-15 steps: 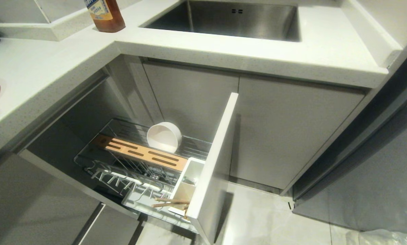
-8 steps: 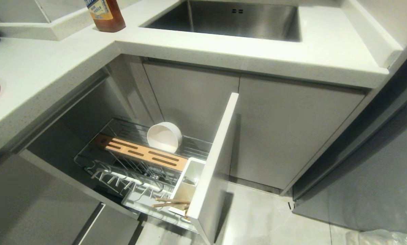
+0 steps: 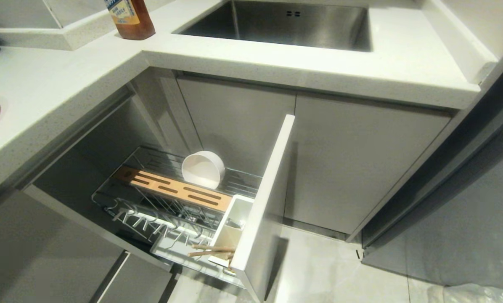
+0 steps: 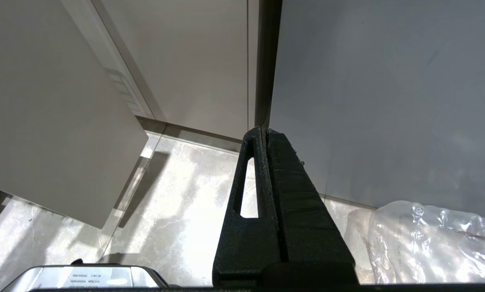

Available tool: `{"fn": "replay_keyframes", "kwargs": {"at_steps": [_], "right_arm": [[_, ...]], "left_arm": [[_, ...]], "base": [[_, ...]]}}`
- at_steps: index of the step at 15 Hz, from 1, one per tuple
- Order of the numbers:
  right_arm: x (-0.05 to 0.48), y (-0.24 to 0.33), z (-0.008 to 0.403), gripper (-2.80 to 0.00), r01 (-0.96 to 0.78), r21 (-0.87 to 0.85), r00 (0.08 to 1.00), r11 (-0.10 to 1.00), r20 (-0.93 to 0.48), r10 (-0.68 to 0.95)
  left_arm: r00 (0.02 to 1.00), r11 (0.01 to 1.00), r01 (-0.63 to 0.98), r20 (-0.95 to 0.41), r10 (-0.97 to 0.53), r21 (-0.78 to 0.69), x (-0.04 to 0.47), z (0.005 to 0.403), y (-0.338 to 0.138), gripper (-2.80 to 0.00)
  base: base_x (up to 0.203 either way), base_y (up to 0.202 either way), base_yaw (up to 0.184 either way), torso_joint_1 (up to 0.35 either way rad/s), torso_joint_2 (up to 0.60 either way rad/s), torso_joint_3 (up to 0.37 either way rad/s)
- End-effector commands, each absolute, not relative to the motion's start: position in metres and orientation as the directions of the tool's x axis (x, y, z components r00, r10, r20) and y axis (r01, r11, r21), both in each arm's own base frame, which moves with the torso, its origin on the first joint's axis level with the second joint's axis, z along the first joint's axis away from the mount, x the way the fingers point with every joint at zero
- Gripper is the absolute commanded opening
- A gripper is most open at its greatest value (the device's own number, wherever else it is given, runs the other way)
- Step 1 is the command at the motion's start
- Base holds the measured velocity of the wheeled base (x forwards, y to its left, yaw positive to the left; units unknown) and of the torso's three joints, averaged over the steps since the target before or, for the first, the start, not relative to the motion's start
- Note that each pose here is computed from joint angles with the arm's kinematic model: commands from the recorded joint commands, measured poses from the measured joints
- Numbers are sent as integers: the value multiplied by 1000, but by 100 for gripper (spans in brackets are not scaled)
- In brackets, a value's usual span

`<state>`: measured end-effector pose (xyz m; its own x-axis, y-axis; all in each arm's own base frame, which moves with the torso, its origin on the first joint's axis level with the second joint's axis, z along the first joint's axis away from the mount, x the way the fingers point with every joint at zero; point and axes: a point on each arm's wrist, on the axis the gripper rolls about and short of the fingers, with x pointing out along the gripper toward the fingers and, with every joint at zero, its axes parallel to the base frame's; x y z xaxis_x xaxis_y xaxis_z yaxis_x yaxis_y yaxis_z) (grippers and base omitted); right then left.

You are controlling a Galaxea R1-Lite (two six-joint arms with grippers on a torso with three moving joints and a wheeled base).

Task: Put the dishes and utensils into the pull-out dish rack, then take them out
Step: Pick up the spoon and place it in the cupboard

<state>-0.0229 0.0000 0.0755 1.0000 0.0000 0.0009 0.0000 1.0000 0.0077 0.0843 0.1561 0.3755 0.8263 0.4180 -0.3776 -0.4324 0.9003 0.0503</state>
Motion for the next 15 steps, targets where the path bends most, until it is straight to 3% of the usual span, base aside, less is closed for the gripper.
{"fn": "replay_keyframes", "kwargs": {"at_steps": [1, 3, 4, 5, 15], "right_arm": [[-23, 0, 75, -280, 0, 8, 1000, 1000, 0, 0], [-23, 0, 75, -280, 0, 8, 1000, 1000, 0, 0], [-23, 0, 75, -280, 0, 8, 1000, 1000, 0, 0], [-23, 0, 75, -280, 0, 8, 1000, 1000, 0, 0], [-23, 0, 75, -280, 0, 8, 1000, 1000, 0, 0]], "left_arm": [[821, 905, -424, -406, 400, 34, 84, 366, 158, -280], [826, 915, -402, -422, 374, 23, 83, 357, 157, -280], [839, 926, -378, -415, 351, 17, 83, 357, 155, -151], [851, 933, -360, -407, 332, 8, 83, 357, 154, 0], [896, 960, -281, -360, 258, -12, 97, 350, 186, 0]], "base": [[0, 0, 0, 0, 0, 0], [0, 0, 0, 0, 0, 0], [0, 0, 0, 0, 0, 0], [0, 0, 0, 0, 0, 0], [0, 0, 0, 0, 0, 0]]}}
